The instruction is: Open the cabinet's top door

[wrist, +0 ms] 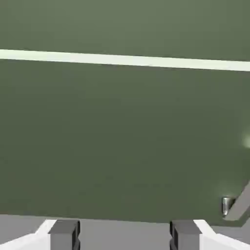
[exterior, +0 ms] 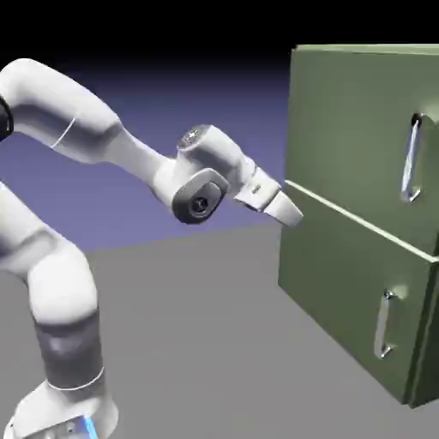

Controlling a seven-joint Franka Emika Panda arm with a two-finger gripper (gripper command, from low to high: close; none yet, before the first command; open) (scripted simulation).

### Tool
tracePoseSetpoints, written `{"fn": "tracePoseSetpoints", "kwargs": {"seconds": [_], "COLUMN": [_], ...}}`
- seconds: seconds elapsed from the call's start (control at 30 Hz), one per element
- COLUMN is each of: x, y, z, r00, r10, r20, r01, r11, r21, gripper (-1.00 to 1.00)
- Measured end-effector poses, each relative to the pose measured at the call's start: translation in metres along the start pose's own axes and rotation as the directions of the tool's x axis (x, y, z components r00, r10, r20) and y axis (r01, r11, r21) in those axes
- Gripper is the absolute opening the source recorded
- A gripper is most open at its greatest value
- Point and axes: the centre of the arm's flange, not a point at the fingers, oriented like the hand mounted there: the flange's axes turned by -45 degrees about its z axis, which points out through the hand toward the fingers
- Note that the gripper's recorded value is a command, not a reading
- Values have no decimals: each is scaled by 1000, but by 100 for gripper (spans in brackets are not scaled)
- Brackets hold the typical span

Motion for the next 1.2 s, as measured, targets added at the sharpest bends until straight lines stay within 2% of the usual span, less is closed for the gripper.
{"fn": "tracePoseSetpoints", "kwargs": {"seconds": [0.27, 0.6, 0.9, 1.2], "x": [45, 82, 99, 104], "y": [-4, 4, 25, 57], "z": [-34, -74, -97, -102], "r00": [910, 601, 239, -112], "r10": [-395, -778, -967, -987], "r20": [-124, -180, -90, 112], "r01": [391, 743, 876, 847], "r11": [919, 628, 255, -154], "r21": [-54, -233, -410, -509], "gripper": [0, 0, 0, 0]}}
